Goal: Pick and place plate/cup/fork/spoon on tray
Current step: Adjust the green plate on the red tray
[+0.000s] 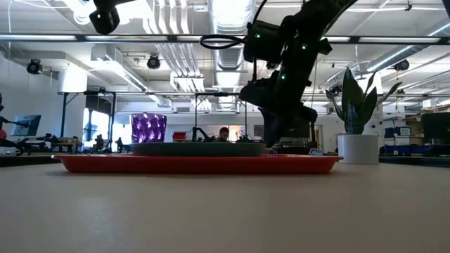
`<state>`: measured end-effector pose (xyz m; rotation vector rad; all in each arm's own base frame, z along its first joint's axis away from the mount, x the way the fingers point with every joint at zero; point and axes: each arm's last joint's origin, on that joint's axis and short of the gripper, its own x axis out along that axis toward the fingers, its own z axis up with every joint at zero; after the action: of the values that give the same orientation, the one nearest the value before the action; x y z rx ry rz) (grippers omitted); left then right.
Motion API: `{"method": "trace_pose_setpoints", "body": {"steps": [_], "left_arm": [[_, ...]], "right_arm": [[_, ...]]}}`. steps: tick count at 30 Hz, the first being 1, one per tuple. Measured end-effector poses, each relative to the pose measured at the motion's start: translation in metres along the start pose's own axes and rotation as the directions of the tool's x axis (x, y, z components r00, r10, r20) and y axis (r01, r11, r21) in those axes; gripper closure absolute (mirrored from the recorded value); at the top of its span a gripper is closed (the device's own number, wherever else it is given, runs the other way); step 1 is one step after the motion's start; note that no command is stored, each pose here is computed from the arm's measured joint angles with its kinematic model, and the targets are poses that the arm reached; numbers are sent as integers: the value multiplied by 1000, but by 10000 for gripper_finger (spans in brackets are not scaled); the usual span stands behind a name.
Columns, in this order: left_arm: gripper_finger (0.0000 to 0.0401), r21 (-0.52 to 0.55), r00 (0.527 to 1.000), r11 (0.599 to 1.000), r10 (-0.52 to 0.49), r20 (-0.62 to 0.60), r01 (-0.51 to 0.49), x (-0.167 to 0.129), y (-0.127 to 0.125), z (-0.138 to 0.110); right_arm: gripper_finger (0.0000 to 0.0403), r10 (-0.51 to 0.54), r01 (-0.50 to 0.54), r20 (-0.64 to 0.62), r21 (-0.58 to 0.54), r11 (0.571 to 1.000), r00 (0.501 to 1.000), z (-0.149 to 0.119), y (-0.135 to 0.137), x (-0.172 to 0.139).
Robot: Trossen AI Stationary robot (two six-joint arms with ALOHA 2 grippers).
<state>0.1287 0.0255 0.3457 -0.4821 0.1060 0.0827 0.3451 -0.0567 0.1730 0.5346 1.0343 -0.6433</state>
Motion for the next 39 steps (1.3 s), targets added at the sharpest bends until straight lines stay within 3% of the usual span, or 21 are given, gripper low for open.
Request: {"method": "trace_pose_setpoints", "body": {"steps": [15,28,39], "left_arm": [[321,1,1000,1000,3,-6,-3,1,1,-1],[321,-3,1000,1000,8,-15,-8,3,2,-3],[321,-3,1000,1000,11,-21,-11,4,3,-4]], "right_arm": [[394,75,-82,117,55,995,990,10,9,-1],[394,-80,78,22,55,995,997,-6,-2,5],[394,-52,48,48,93,994,997,-12,7,21]]}}
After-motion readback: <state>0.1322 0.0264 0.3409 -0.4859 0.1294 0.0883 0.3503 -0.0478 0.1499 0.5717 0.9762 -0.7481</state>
